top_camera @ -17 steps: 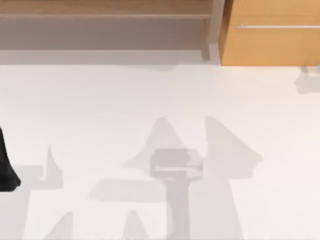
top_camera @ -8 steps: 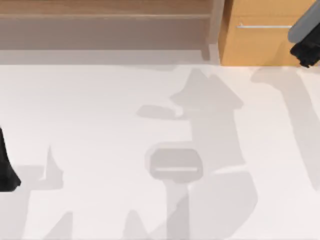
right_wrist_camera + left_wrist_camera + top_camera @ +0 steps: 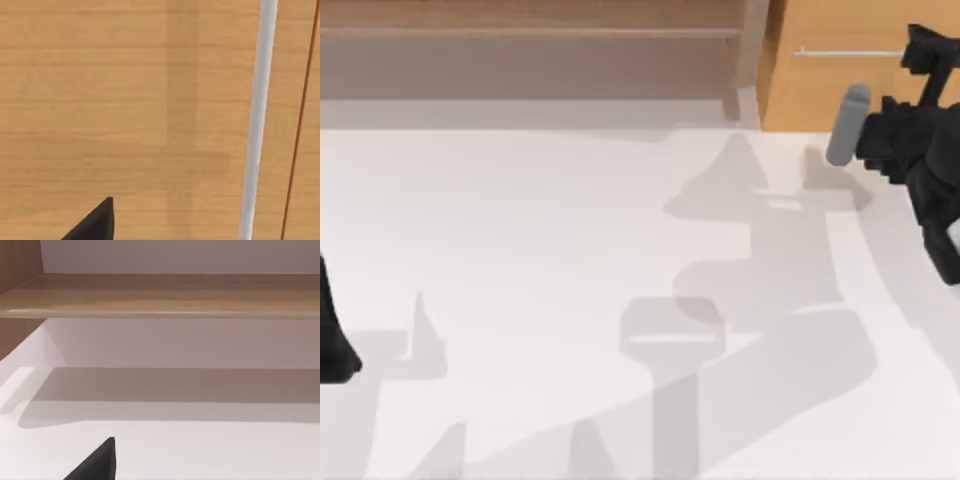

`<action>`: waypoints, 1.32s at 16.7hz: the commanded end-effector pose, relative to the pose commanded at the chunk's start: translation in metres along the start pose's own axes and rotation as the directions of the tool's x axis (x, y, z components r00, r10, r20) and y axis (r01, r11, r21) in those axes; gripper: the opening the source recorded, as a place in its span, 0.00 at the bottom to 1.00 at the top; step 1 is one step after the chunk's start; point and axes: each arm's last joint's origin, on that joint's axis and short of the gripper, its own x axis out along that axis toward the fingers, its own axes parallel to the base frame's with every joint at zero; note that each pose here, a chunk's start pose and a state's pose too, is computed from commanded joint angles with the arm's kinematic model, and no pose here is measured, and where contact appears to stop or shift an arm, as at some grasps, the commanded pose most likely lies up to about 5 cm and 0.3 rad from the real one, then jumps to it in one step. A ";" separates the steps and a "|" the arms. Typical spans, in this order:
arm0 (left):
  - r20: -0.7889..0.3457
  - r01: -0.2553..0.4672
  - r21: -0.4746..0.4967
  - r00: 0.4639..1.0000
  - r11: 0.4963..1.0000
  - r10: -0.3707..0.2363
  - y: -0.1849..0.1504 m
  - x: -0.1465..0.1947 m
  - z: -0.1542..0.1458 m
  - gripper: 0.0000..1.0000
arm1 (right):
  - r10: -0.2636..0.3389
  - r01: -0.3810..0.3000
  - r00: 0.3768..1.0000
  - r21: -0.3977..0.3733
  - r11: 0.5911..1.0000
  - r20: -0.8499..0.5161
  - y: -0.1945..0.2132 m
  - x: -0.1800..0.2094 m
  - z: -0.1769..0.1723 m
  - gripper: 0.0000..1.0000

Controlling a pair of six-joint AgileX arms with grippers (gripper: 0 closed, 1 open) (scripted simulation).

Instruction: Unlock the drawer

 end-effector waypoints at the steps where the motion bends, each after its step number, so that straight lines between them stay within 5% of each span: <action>1: 0.000 0.000 0.000 1.000 1.000 0.000 0.000 0.000 0.000 1.00 | -0.005 0.005 1.000 -0.009 1.000 -0.002 0.001 0.001 0.000 1.00; 16: 0.000 0.000 0.000 1.000 1.000 0.000 0.000 0.000 0.000 1.00 | -0.005 0.005 1.000 -0.009 1.000 -0.002 0.001 0.026 0.000 1.00; 22: 0.000 0.000 0.000 1.000 1.000 0.000 0.000 0.000 0.000 1.00 | -0.005 0.005 1.000 -0.009 1.000 -0.002 0.001 0.026 0.000 0.55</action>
